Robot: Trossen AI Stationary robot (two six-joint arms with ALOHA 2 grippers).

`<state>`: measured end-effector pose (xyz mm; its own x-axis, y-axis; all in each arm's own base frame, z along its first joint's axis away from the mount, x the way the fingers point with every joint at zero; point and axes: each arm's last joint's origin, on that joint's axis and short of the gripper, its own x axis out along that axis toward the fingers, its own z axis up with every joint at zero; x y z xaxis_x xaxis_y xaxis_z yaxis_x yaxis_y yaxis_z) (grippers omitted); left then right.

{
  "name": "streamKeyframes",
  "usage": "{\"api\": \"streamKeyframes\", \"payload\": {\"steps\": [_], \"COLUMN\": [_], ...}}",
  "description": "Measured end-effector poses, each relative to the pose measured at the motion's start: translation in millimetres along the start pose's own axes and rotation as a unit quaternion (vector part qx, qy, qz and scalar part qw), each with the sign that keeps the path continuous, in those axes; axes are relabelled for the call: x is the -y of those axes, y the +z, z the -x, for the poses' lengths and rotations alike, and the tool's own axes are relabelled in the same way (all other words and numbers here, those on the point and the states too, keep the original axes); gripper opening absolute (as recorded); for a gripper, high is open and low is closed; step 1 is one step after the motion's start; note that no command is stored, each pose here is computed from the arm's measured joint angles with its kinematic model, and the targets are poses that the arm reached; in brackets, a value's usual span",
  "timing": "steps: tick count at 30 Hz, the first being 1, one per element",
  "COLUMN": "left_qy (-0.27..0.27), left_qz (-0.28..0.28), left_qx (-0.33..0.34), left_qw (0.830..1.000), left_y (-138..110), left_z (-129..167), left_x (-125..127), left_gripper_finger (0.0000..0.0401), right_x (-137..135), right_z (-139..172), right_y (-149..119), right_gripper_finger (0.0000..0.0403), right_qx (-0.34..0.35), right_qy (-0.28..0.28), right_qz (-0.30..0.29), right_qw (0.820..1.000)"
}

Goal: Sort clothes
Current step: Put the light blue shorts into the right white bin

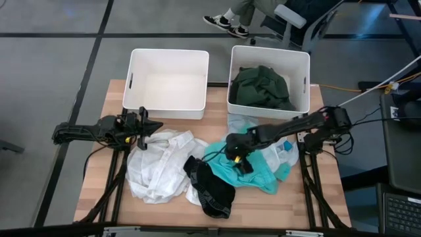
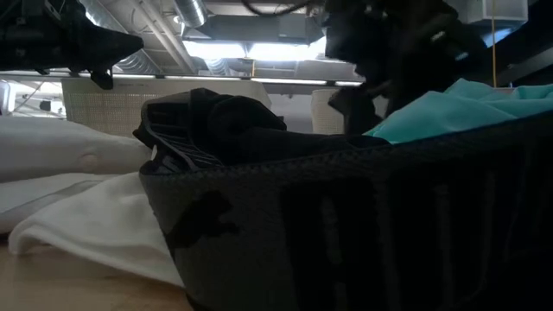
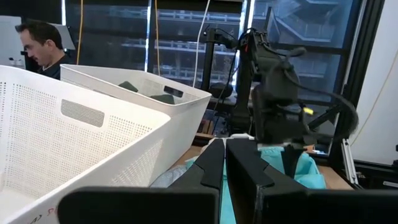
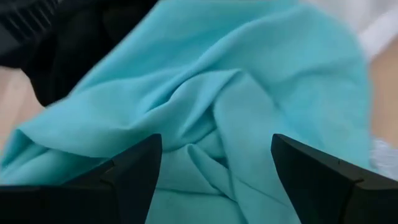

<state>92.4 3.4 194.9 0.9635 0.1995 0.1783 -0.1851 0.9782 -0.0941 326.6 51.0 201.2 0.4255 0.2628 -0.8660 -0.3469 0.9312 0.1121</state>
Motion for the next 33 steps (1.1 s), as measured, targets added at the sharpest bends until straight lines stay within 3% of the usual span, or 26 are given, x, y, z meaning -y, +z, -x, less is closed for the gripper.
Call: {"api": "streamKeyframes", "payload": {"steps": [10,18,29,33], "left_qy": [0.000,0.000,0.000,0.000], "left_qz": [-0.002,-0.005,-0.005,-0.005], "left_qx": [-0.003,-0.007,-0.007,-0.007], "left_qw": [1.000,1.000,1.000,1.000], "left_y": [-0.6,-1.5,-1.4,-1.4], "left_z": [0.0,0.0,0.0,0.0], "left_x": [0.0,0.0,0.0,-0.1], "left_gripper_finger": [0.0008,0.0008,0.0008,0.0008], "right_x": [6.7,9.9,10.2,10.2], "right_z": [-29.9,-29.2,-29.1,-27.6], "right_y": [-8.6,-12.4,-12.2,-9.1], "right_gripper_finger": [0.0289,0.0189,0.0018,0.0019], "right_qx": [-0.054,-0.081,-0.080,-0.071], "right_qy": [-0.029,-0.085,-0.087,-0.087], "right_qz": [-0.006,0.005,0.005,0.006], "right_qw": [0.998,0.993,0.993,0.994]}}
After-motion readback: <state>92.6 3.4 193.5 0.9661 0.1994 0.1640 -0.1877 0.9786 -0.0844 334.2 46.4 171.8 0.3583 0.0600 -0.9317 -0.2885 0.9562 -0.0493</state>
